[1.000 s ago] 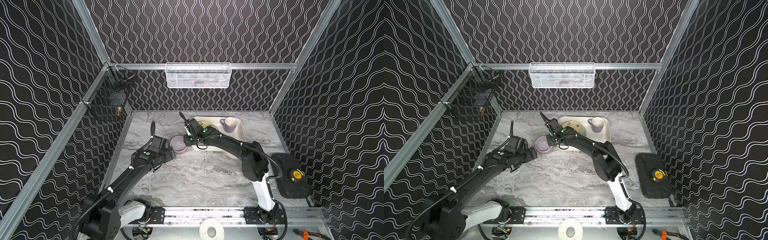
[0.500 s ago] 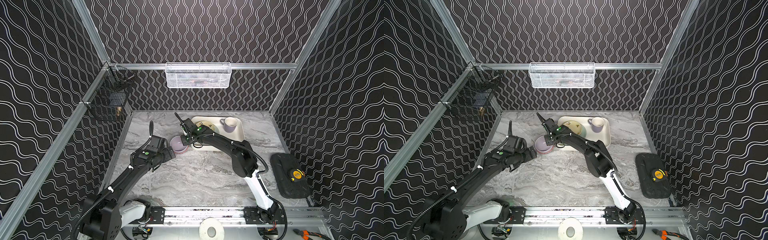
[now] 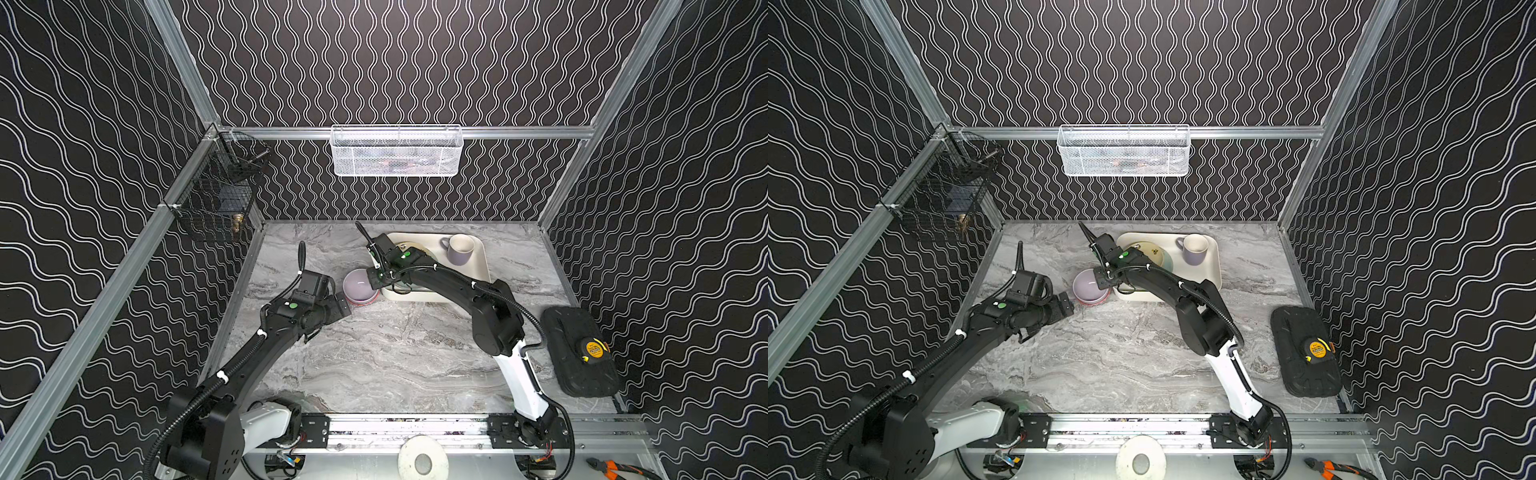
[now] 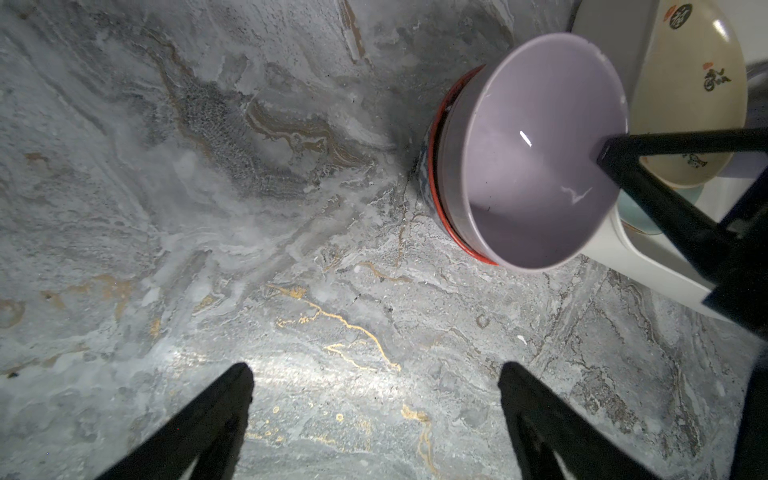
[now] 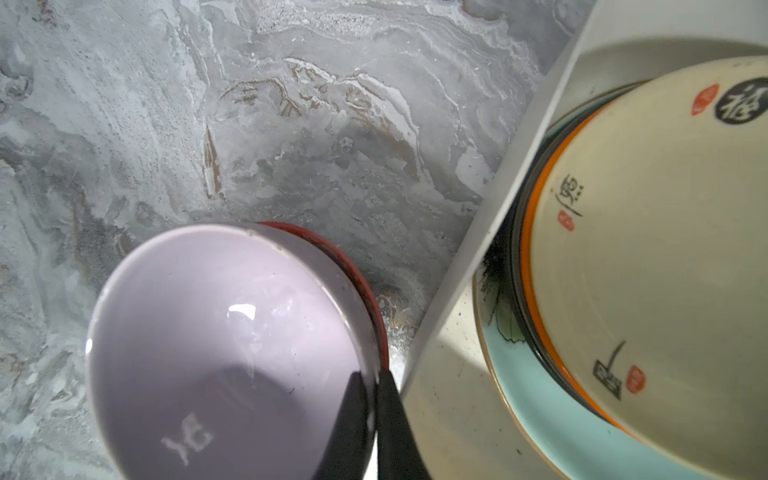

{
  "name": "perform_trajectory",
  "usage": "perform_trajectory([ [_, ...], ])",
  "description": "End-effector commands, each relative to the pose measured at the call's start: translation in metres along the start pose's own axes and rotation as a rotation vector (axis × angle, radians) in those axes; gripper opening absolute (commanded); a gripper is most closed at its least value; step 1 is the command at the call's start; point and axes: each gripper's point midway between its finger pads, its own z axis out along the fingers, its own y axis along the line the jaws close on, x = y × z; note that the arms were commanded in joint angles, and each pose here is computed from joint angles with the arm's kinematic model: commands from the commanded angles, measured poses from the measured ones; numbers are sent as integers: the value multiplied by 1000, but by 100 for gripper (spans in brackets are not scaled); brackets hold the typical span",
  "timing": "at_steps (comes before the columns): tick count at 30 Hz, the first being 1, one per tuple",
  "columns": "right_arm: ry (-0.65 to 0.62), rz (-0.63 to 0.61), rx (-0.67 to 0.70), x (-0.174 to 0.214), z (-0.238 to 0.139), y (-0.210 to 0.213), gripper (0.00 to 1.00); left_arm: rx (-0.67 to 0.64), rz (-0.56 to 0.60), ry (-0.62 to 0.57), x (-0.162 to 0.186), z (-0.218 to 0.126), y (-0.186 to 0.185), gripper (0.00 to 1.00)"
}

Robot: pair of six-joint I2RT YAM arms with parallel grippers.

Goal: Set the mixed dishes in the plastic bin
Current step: 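Lift the lavender bowl with the right gripper and lower it into the bin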

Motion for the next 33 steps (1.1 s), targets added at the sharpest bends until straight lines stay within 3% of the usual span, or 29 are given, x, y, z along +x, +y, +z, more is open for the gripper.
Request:
perform_trajectory([
  [1, -35, 23, -36, -12, -10, 4, 2, 4, 16, -15, -5, -4, -2, 96],
  [9, -51, 75, -107, -22, -25, 3, 1, 7, 15, -35, -10, -14, -4, 96],
  [17, -126, 136, -120, -46, -69, -28, 1, 22, 17, -42, -18, -19, -11, 96],
  [26, -186, 279, 14, -34, -121, -137, 1, 33, 12, -39, -25, -12, -19, 96],
  [33, -170, 431, 178, 17, -142, -236, 1, 37, 5, -21, -27, 0, -24, 96],
])
